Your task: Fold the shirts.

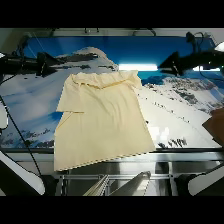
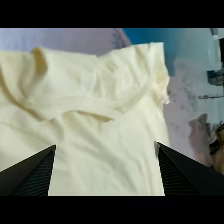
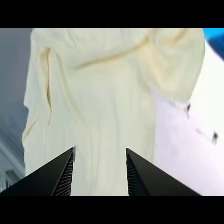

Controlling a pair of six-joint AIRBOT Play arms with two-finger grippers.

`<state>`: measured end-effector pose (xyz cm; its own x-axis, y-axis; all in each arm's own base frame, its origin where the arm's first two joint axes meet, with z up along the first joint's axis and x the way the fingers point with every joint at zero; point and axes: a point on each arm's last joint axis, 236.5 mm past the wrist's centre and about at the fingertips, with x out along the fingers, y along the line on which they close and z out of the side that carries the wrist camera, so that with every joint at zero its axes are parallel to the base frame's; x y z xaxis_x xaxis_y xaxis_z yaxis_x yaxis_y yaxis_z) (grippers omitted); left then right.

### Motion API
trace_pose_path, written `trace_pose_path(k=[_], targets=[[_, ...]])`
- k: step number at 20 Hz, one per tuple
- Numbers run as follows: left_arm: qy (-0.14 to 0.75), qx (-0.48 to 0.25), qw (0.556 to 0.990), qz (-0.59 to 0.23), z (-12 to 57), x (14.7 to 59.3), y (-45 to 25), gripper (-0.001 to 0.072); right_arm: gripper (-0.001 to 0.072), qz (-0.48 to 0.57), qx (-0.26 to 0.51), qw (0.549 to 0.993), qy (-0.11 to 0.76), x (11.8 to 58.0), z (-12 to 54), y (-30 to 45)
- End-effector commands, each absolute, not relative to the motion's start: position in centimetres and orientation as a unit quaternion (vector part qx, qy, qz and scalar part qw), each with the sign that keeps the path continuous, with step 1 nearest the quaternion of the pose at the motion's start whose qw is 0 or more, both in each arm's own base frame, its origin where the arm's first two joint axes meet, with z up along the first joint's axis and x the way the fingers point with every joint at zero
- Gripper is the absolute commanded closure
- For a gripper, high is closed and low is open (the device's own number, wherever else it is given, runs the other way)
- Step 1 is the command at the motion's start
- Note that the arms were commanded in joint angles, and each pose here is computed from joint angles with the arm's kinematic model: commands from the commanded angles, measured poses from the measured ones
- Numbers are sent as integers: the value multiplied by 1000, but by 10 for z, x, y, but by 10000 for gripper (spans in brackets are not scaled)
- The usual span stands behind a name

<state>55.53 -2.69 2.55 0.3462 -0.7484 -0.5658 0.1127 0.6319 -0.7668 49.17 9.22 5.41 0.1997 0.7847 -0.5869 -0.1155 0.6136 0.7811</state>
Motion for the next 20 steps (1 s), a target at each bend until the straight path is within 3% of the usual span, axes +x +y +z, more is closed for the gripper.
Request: trace_pose_path(k=[1, 8, 10, 11, 13, 20], targets=[[565, -262, 755, -204, -36, 540, 4, -8, 351, 254, 302, 652, 647, 412, 6, 73], [593, -196, 762, -170, -88, 560, 0, -8, 340, 148, 326, 623, 695, 267, -73, 85], [587, -202, 768, -159, -97, 564, 2, -8, 150, 135, 350, 611, 697, 239, -88, 97], [586, -206, 768, -156, -101, 564, 2, -7, 138, 132, 357, 604, 700, 227, -95, 103], [578, -232, 764, -168, -99, 566, -9, -7, 138, 138, 361, 585, 713, 206, -106, 118], [562, -248, 770, -170, -102, 577, -14, -6, 140, 161, 337, 585, 720, 196, -119, 155]])
